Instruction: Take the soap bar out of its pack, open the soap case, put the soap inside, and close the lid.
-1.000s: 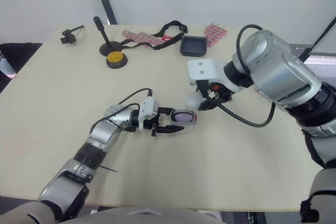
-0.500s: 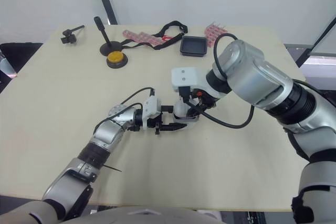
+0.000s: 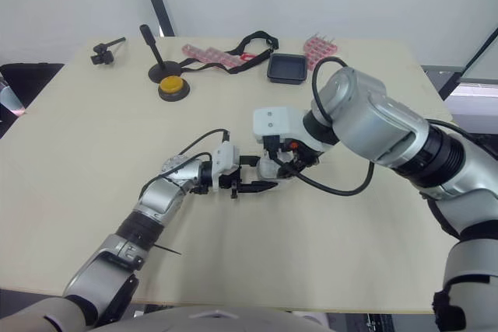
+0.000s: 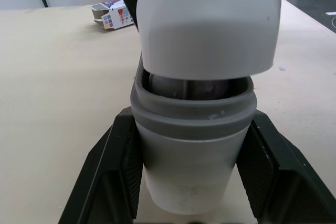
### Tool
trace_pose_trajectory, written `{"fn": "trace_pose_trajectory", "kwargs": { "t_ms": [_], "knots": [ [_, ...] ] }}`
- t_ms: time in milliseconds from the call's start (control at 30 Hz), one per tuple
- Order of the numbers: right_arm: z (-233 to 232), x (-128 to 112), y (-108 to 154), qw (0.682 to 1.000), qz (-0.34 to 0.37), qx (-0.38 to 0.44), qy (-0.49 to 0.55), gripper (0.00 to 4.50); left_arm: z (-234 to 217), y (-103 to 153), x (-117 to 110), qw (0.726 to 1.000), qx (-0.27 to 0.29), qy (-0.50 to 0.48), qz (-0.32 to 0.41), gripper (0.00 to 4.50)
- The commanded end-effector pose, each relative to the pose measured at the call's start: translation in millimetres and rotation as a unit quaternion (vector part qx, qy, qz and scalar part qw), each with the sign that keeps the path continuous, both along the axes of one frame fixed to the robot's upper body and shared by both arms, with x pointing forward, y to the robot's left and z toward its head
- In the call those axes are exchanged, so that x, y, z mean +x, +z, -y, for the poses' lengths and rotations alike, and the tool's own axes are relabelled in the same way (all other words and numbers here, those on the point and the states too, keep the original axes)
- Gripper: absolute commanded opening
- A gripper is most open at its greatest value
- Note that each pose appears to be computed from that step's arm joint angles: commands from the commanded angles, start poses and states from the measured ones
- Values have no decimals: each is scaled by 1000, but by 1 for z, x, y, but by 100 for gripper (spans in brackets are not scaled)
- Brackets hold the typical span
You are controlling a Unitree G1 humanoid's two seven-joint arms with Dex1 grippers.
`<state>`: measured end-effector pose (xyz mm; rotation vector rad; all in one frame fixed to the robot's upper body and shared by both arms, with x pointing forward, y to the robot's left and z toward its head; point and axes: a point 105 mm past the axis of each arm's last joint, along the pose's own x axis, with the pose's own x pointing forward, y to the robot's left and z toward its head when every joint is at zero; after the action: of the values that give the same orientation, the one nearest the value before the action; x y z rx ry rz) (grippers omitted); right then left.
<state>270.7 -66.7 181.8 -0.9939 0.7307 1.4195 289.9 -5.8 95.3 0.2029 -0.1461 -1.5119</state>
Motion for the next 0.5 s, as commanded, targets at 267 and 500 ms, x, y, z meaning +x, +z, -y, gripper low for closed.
{"fn": "trace_pose_trajectory", "kwargs": {
  "t_ms": [267, 500],
  "knots": [
    [-8, 2, -1, 1000, 4, -1, 10, 195, 0, 6, 4, 1000, -1, 10, 15, 196],
    [-6, 3, -4, 1000, 2, -8, 9, 195, 0, 4, 4, 1000, 0, 12, 12, 196]
  ]
}}
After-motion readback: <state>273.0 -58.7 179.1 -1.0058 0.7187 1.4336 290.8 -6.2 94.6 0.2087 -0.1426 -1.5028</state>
